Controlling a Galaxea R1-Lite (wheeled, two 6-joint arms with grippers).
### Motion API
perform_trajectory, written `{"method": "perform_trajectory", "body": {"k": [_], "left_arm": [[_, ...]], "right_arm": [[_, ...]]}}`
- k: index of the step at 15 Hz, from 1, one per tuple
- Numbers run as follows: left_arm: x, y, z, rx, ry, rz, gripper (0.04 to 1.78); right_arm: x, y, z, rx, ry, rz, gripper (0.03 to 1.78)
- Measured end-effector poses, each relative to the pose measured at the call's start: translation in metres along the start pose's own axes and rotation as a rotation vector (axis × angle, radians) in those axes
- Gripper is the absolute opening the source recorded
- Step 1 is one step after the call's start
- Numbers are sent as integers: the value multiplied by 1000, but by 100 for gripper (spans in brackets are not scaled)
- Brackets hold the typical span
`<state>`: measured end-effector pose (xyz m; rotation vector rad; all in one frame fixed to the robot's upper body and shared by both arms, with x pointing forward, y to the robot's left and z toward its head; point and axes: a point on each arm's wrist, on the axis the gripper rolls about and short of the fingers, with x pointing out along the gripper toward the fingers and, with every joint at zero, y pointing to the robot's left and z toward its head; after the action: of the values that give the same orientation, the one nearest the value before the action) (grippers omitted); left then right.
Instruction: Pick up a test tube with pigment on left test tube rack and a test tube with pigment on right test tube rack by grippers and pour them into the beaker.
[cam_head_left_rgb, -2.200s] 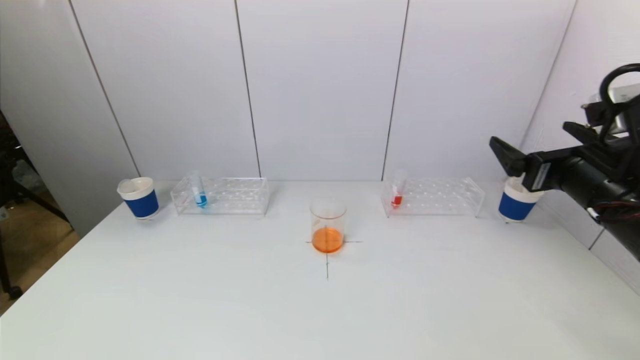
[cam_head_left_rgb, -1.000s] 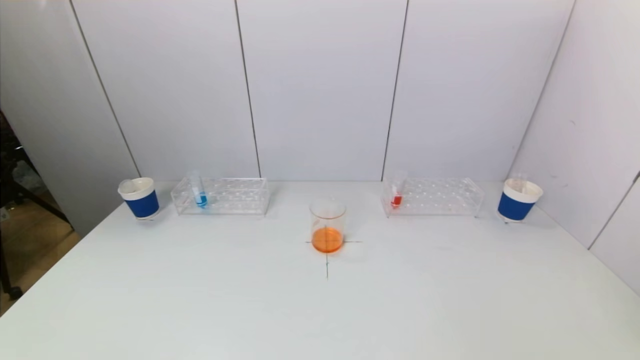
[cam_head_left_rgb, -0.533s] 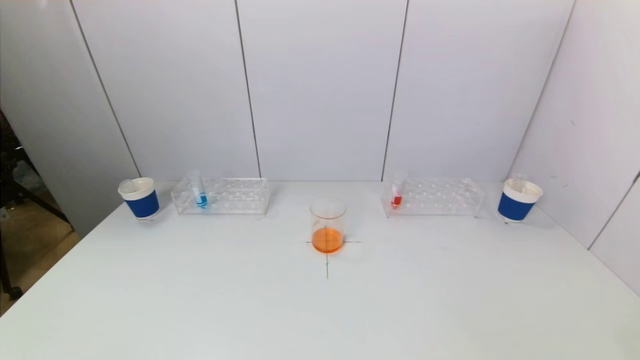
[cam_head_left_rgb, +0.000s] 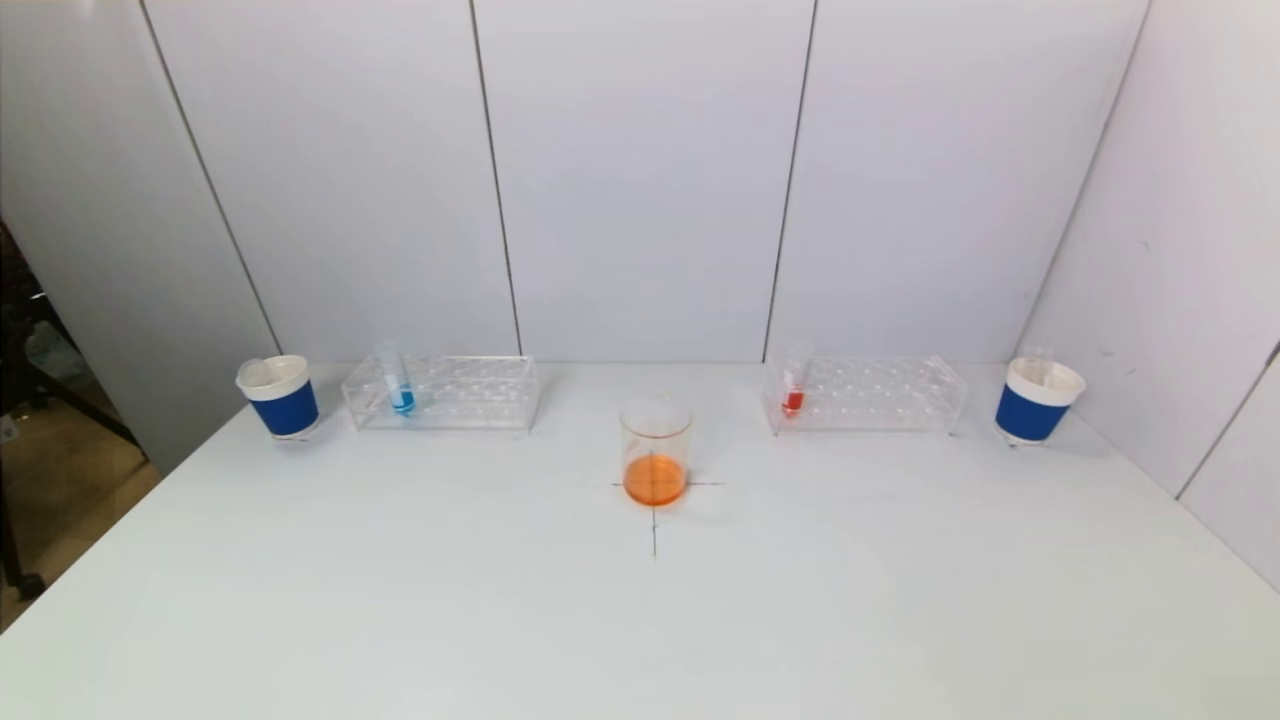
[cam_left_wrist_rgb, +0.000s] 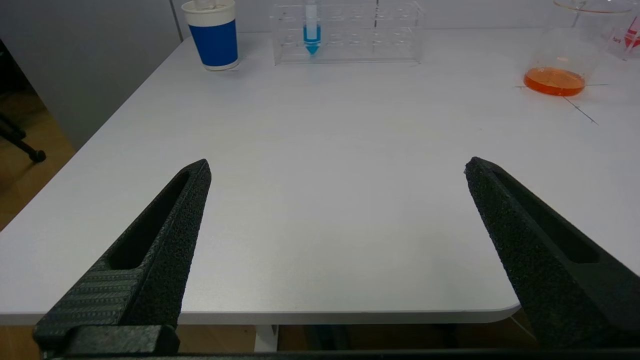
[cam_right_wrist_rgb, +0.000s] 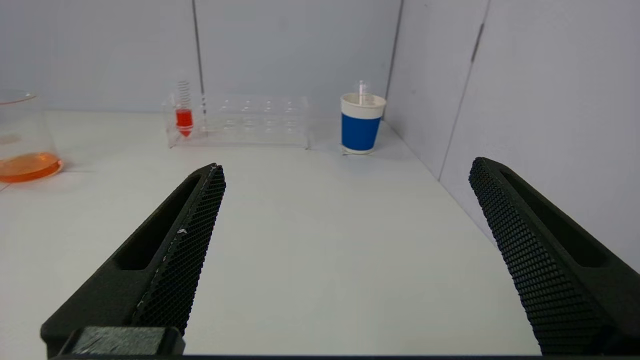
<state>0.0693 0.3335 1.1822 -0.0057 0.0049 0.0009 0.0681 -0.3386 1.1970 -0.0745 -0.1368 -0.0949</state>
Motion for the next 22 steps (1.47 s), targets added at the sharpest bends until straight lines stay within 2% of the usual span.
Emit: {"method": "perform_trajectory", "body": {"k": [2,4,8,16,22], "left_arm": [[0,0,0,0,0,0,178],[0,0,0,0,0,1,178],[0,0,0,0,0,0,178],[0,0,0,0,0,0,178],[0,0,0,0,0,0,178]], "right_arm": [[0,2,-6,0,51,76,177],[-1,3,-13,15,124,100,177],[-1,3,-14,12,131,99,177],[-1,3,-14,90,134,86,177],[-1,3,-14,94,133,85,177]]}}
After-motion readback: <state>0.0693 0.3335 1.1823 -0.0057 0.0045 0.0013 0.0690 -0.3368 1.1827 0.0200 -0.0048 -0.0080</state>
